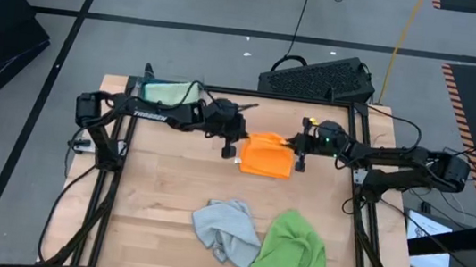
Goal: Fold microfiber towels
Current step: Fold the orange microfiber cloth
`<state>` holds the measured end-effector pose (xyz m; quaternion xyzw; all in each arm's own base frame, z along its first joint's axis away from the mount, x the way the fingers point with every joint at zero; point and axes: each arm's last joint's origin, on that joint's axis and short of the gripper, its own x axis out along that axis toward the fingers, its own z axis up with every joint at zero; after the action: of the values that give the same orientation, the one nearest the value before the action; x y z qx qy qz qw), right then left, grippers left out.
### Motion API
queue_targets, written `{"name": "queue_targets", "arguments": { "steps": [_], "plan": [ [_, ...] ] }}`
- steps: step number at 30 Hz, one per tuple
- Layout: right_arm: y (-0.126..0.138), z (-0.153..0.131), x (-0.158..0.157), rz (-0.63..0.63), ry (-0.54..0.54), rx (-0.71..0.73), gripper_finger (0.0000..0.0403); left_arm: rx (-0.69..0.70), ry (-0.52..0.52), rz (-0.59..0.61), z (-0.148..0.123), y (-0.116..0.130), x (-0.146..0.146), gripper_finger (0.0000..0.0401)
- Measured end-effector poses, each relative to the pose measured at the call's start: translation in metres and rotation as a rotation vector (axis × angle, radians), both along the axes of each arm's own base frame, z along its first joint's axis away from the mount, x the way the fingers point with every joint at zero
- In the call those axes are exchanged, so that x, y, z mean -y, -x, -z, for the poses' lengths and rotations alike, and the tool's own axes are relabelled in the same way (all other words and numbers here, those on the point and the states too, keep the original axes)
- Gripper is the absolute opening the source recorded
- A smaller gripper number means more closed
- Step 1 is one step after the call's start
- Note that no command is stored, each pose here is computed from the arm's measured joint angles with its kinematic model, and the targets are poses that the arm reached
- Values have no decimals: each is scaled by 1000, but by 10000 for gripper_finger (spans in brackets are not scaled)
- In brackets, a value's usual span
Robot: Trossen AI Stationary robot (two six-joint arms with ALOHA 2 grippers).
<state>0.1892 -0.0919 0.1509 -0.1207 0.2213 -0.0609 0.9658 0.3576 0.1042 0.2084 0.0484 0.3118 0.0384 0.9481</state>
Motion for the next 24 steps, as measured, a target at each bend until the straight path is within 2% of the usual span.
{"name": "queue_targets", "arguments": {
  "steps": [5, 9, 11, 14, 17, 20, 24],
  "plan": [
    [3, 5, -5, -73, -135, 13, 2, -22, -34, 73, 4, -6, 20, 8],
    [3, 7, -11, -116, -189, 21, 2, -58, -99, 56, 5, -6, 27, 4],
    [2, 6, -13, -113, -167, 41, 2, -68, -162, -13, 5, -7, 26, 6],
    [-2, -3, -9, -12, -59, 125, 2, -35, -307, -193, -3, -7, 13, 9],
    [-1, -13, 2, 108, 46, 208, 2, 48, -384, -313, -13, -7, -5, 6],
    [4, -17, 13, 196, 113, 231, 2, 120, -361, -304, -19, -5, -23, 4],
    [10, -17, 22, 183, 73, 250, 2, 163, -296, -320, -20, -1, -35, 7]
  ]
}}
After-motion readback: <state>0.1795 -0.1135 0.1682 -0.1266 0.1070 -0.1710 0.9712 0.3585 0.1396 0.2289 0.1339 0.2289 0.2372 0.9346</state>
